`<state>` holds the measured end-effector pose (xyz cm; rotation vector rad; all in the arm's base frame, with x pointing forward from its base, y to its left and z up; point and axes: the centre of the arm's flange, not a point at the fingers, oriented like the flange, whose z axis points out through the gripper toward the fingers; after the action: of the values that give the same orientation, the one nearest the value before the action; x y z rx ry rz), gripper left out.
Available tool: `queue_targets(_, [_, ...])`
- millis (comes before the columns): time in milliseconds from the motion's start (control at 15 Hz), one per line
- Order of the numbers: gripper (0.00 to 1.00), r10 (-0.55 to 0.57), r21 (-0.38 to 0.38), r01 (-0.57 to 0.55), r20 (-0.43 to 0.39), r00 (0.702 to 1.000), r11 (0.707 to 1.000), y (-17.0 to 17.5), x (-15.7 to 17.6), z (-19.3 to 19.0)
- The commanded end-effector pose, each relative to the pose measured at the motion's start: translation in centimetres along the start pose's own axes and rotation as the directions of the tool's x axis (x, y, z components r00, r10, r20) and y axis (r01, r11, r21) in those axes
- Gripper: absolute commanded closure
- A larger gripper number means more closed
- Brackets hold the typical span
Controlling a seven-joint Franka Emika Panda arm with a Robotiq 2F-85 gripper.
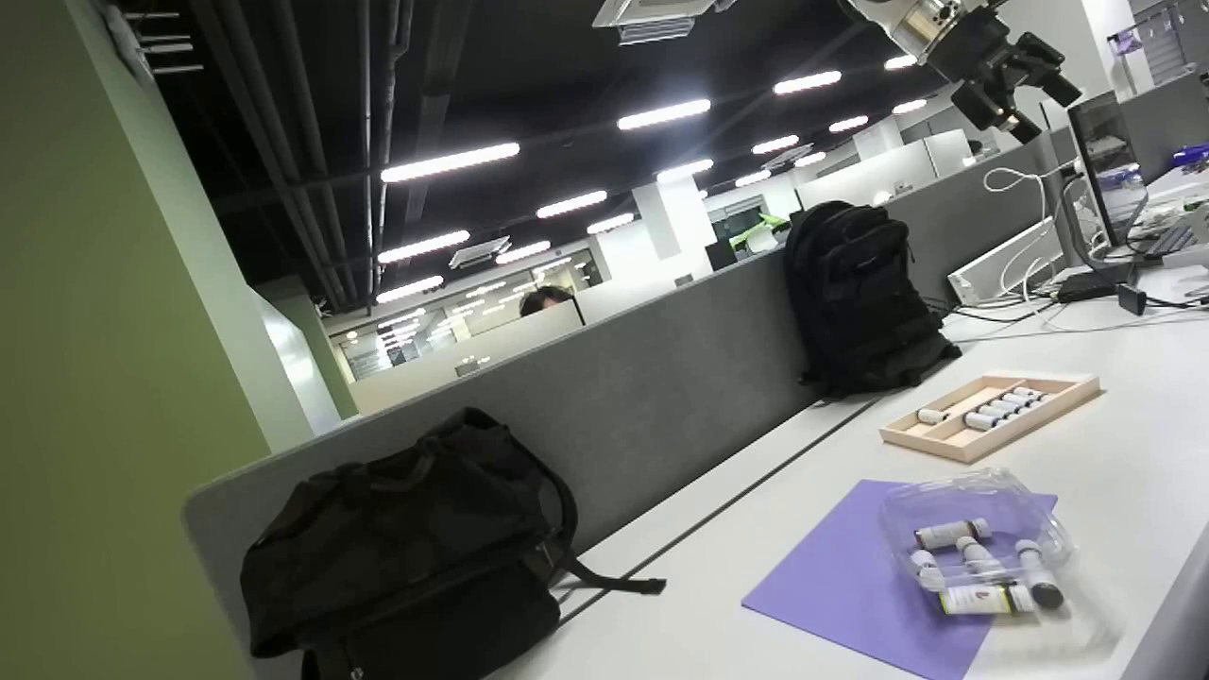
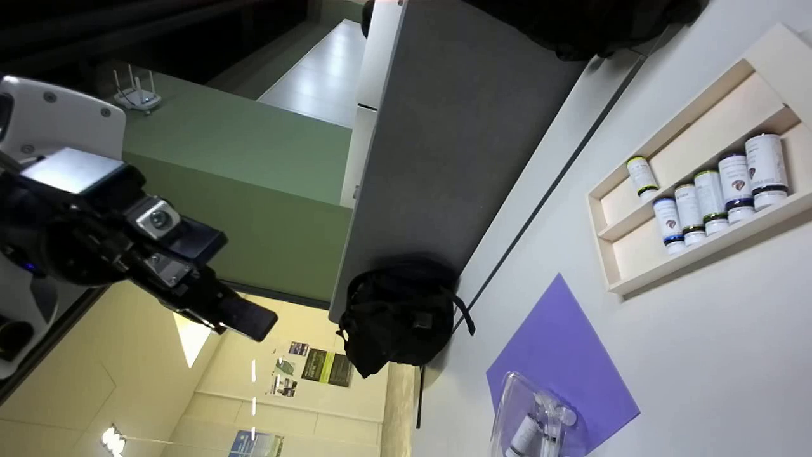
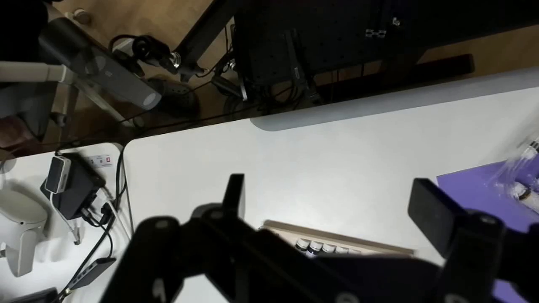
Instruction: Remove the bottle from the top part of the tray and put it on the table
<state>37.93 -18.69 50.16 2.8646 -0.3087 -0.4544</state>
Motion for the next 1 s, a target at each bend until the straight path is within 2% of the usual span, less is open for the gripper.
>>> queue_targets(0, [0.00,0.000,0.000,0.000,0.000,1.000,1.000,0.0,0.0,0.0])
queue_targets(267, [0.00,0.011,0.014,-0.009,-0.129,0.992,1.000,-1.3,8.3,5.6])
queue_targets(400, [0.00,0.012,0.016,-0.010,-0.163,0.987,1.000,-2.1,12.3,8.8])
queue_targets(733, [0.00,0.073,0.003,-0.073,-0.169,0.983,0.997,-4.6,22.2,17.0])
queue_targets(933, [0.00,0.164,0.033,-0.161,-0.180,0.970,0.986,-4.7,28.2,18.8])
